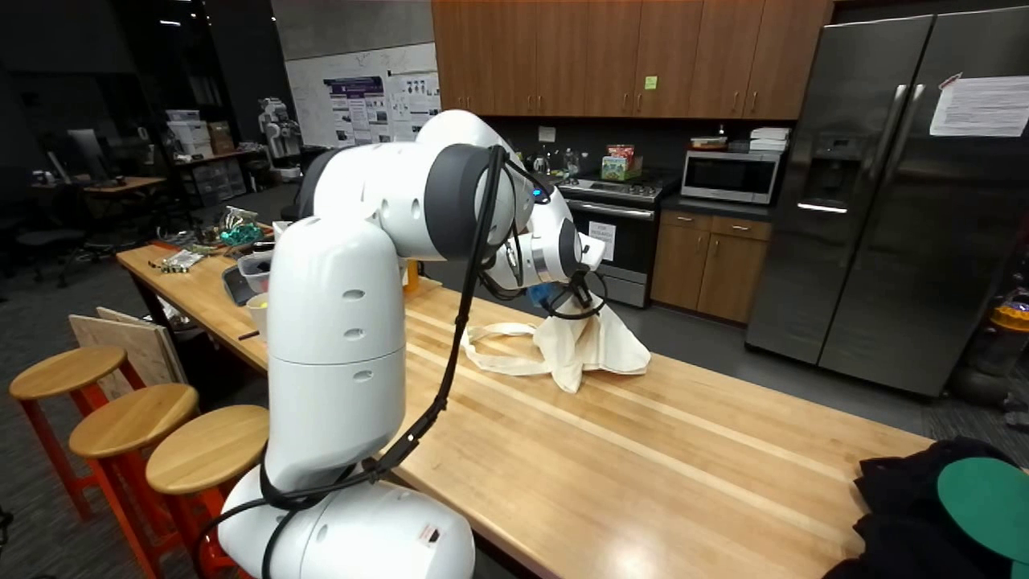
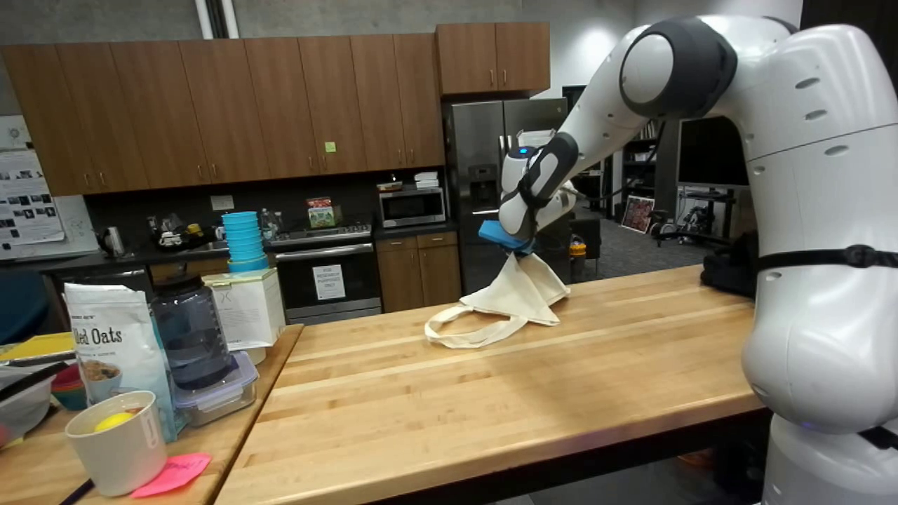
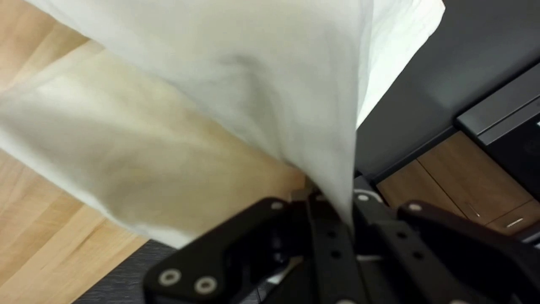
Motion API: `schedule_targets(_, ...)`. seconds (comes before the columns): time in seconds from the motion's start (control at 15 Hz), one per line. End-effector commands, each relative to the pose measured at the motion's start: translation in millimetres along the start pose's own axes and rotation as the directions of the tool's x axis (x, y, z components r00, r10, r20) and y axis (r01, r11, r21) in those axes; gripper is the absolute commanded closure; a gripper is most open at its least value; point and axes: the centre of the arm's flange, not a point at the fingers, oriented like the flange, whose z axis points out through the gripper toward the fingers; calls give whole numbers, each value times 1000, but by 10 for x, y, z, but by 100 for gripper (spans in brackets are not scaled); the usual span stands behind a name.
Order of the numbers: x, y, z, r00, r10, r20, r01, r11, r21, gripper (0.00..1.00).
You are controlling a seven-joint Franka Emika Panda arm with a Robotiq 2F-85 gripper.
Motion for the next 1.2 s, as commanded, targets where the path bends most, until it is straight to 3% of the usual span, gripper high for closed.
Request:
schedule_targets(0.0, -152, 2, -169, 999, -51, -12, 51, 999, 15, 99)
schedule_targets(0.47, -294, -98, -223, 995, -94, -11, 94, 995, 23, 99)
schedule_targets(1.13, 23, 92, -241, 999, -37, -28, 37, 999, 24, 99)
